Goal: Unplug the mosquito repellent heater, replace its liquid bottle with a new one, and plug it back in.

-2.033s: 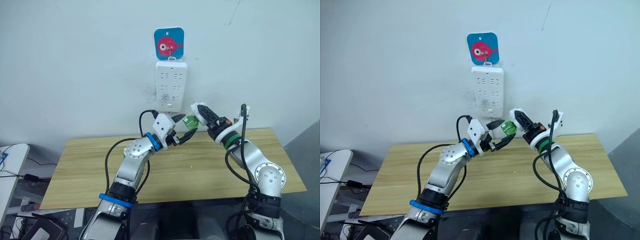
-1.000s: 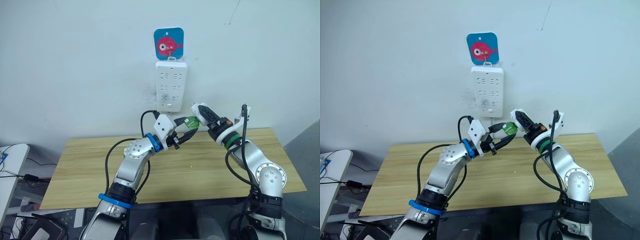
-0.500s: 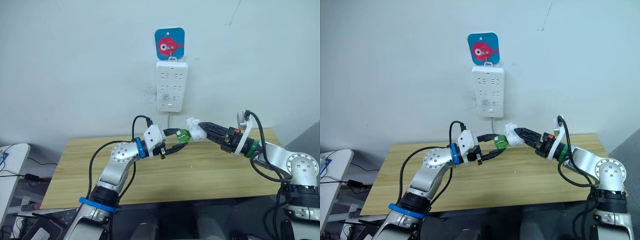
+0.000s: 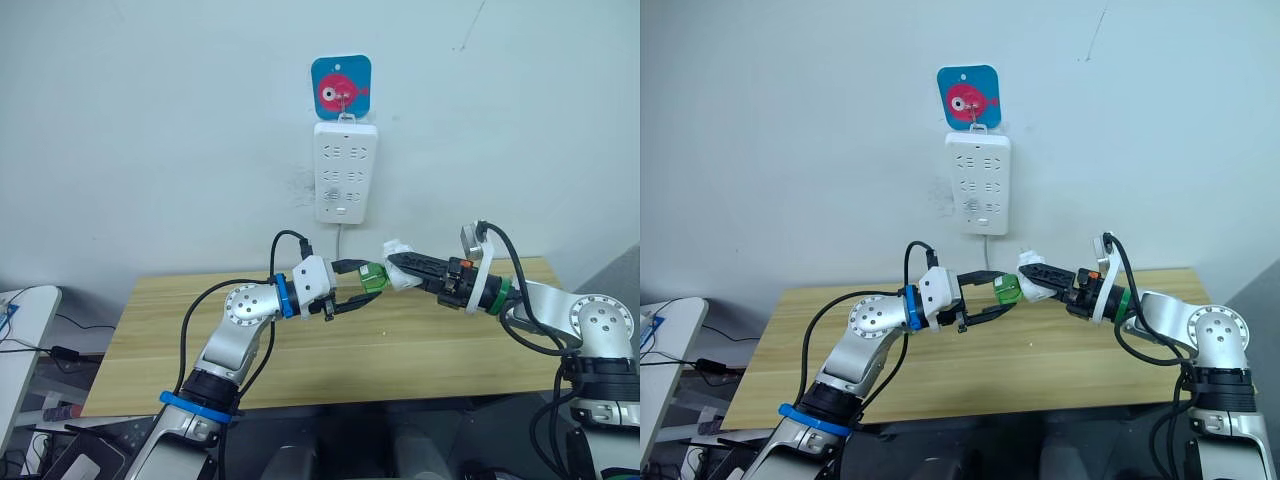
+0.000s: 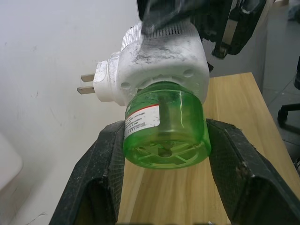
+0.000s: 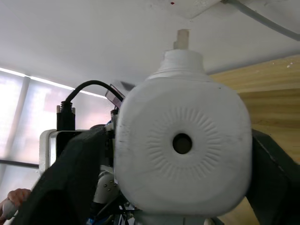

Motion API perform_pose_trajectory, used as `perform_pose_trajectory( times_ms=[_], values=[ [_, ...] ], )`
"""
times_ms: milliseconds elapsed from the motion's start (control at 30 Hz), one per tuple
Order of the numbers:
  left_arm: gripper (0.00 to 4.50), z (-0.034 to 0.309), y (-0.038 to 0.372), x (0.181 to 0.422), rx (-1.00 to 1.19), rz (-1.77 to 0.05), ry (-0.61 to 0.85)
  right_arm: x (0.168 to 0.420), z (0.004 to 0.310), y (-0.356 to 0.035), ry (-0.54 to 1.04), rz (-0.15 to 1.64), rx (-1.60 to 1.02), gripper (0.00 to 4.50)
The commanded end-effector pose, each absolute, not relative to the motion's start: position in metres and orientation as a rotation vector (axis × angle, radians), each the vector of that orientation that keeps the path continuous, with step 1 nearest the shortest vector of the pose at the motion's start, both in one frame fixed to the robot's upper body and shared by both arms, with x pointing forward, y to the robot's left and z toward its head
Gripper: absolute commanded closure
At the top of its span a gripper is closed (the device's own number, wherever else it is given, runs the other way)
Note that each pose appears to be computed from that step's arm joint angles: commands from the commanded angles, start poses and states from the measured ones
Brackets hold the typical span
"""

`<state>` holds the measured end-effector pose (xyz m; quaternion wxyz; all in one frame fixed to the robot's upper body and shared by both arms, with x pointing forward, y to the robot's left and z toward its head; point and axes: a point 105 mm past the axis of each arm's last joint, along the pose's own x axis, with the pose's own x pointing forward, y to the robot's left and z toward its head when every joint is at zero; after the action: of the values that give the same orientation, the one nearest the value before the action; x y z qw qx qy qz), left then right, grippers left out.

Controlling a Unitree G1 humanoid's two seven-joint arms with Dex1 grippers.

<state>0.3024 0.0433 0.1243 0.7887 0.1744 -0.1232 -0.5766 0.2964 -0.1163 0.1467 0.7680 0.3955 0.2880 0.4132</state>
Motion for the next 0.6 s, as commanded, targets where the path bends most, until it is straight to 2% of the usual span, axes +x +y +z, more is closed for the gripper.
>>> perform_pose_trajectory(
  times_ms=[33, 233, 300, 400, 500, 600],
  values=[
    [2.26, 0.129, 0.041, 0.302, 0.385, -1.260, -0.287, 0.291, 0.160, -0.113, 0.583, 0.967, 0.869, 1.52],
    [2.26, 0.132, 0.042, 0.303, 0.305, -1.305, -0.243, 0.290, 0.159, -0.112, 0.568, 0.959, 0.861, 1.52],
    [2.26, 0.133, 0.046, 0.307, 0.108, -1.320, -0.095, 0.285, 0.160, -0.111, 0.562, 0.988, 0.806, 1.52],
    [2.26, 0.143, 0.052, 0.302, -0.377, -1.405, 0.258, 0.275, 0.157, -0.109, 0.565, 1.048, 0.698, 1.52],
    [2.26, 0.151, 0.062, 0.288, -0.540, -1.538, 0.435, 0.269, 0.157, -0.112, 0.562, 1.092, 0.677, 1.52],
    [2.26, 0.147, 0.065, 0.287, -0.579, -1.554, 0.531, 0.267, 0.159, -0.116, 0.549, 1.114, 0.675, 1.52]
  ],
)
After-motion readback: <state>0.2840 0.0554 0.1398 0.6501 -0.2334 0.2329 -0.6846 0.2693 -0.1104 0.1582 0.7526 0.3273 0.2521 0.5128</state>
